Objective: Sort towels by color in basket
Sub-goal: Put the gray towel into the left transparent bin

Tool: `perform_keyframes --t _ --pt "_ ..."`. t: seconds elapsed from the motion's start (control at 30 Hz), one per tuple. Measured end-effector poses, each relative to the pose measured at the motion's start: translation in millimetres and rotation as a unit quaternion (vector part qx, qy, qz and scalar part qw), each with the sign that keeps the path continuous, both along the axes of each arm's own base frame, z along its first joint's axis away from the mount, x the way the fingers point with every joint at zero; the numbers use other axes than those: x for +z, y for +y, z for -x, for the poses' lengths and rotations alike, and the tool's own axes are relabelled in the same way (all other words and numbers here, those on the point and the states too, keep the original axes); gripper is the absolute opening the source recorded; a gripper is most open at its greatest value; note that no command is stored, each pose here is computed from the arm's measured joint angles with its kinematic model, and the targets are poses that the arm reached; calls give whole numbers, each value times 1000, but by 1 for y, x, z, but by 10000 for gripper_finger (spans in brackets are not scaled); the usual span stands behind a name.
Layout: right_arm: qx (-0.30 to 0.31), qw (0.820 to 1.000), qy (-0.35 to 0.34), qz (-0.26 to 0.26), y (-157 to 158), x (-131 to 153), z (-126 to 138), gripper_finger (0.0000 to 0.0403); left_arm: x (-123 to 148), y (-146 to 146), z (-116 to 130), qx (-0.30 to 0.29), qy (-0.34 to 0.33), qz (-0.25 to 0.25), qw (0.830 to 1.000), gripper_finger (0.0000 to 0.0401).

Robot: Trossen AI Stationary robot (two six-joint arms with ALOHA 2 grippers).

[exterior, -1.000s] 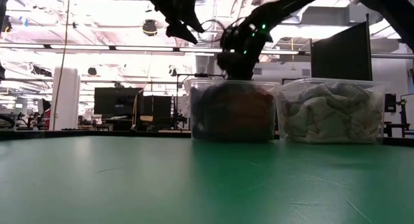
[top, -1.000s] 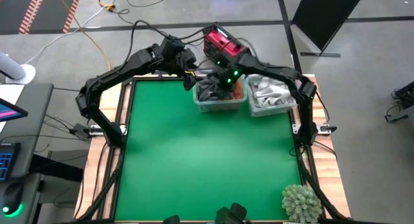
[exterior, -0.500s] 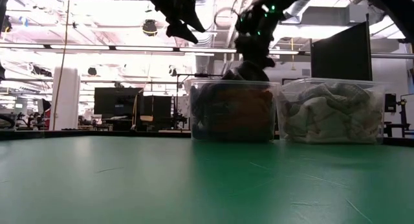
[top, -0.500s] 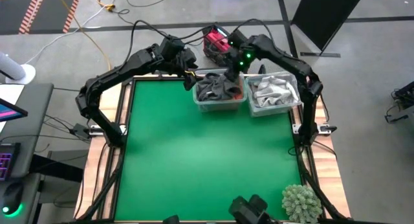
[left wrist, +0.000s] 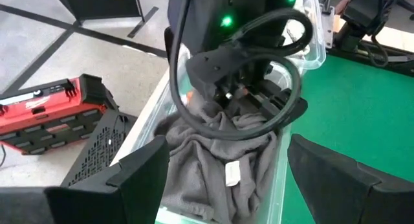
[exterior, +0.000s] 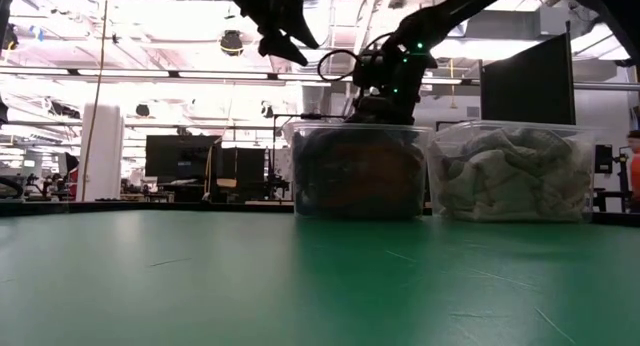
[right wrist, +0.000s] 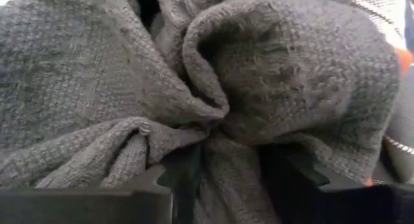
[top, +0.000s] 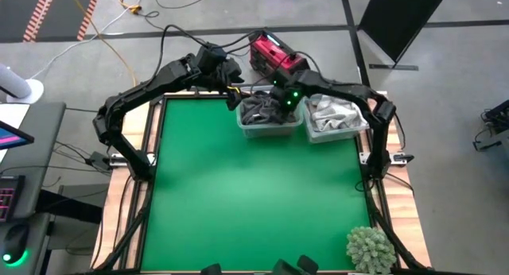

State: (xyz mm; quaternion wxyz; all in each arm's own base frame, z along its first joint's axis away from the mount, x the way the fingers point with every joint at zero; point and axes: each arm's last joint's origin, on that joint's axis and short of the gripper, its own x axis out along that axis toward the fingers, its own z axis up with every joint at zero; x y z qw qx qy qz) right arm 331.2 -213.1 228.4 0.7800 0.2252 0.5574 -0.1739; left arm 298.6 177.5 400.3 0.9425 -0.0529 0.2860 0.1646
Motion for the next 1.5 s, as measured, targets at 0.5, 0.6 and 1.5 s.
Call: perform_keyframes --t 0.5,0.6,1.5 --pt "-53 997 -46 14 -30 93 16 190 1 0 -1 0 -8 -3 1000 302" --pt "-59 996 -58 25 -32 113 22 197 1 0 -1 2 -9 2 1000 302" --pt "-136 972 -125 147 64 261 128 192 -126 -12 -104 -39 -133 24 990 302"
